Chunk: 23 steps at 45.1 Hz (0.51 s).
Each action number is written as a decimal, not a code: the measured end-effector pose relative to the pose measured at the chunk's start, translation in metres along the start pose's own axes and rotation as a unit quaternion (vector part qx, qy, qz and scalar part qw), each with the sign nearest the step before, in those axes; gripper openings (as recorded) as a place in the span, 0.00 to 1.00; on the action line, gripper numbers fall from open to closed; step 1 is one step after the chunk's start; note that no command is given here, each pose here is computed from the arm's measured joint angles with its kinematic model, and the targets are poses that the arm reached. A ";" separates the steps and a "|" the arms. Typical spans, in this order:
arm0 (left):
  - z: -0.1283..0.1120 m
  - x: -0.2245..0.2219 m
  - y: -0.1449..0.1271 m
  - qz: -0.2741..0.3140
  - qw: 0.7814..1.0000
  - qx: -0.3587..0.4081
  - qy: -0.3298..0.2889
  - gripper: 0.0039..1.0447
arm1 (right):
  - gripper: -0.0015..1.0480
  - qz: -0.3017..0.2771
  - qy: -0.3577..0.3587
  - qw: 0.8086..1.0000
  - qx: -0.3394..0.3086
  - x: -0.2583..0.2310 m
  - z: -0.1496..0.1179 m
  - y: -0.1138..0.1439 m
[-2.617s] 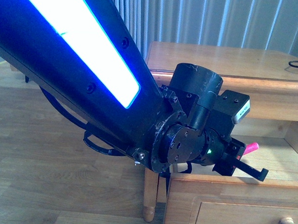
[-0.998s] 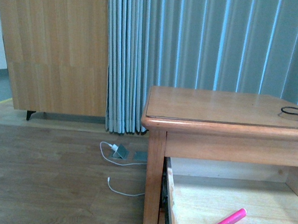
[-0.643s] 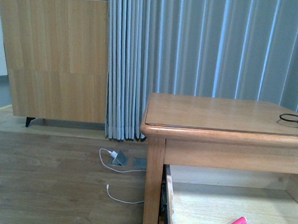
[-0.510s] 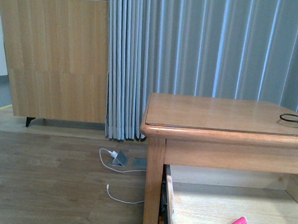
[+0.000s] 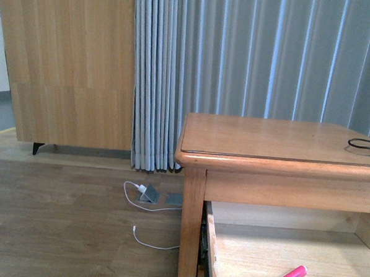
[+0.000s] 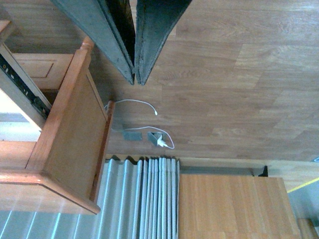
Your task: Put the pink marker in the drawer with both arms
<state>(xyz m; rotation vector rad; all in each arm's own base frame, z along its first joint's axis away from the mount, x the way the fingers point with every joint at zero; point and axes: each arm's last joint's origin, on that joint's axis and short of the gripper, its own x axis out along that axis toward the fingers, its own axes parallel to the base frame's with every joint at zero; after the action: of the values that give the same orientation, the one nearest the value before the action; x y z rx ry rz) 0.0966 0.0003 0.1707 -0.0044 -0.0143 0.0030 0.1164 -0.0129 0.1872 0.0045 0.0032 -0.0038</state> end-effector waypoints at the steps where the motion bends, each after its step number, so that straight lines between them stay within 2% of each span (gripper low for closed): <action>1: 0.000 0.000 0.000 0.000 1.000 0.000 -0.001 0.04 | 0.92 0.000 0.000 1.000 0.000 0.000 0.000 0.000; 7: 0.000 0.000 0.000 0.000 1.000 0.000 -0.001 0.04 | 0.92 0.000 0.000 1.000 0.000 0.000 0.000 0.000; 8: 0.000 0.000 0.000 0.000 1.000 0.000 -0.001 0.08 | 0.92 0.006 0.007 1.000 0.000 0.000 -0.001 0.000; 13: 0.000 0.000 0.000 0.000 1.000 0.000 -0.001 0.32 | 0.92 0.049 0.134 0.990 0.022 0.005 -0.006 0.000; 17: 0.000 0.000 0.000 0.000 1.000 0.000 -0.001 0.51 | 0.92 0.066 0.184 0.980 0.033 0.014 -0.010 -0.003; 23: 0.000 0.000 0.000 0.000 1.000 0.000 -0.001 0.72 | 0.92 0.064 0.228 0.970 0.046 0.034 -0.016 -0.009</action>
<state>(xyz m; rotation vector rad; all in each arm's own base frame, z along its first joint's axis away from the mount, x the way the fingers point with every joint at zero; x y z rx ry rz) 0.0965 0.0002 0.1708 -0.0044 -0.0158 0.0023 0.1505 -0.0222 0.1707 0.0984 0.4636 0.1272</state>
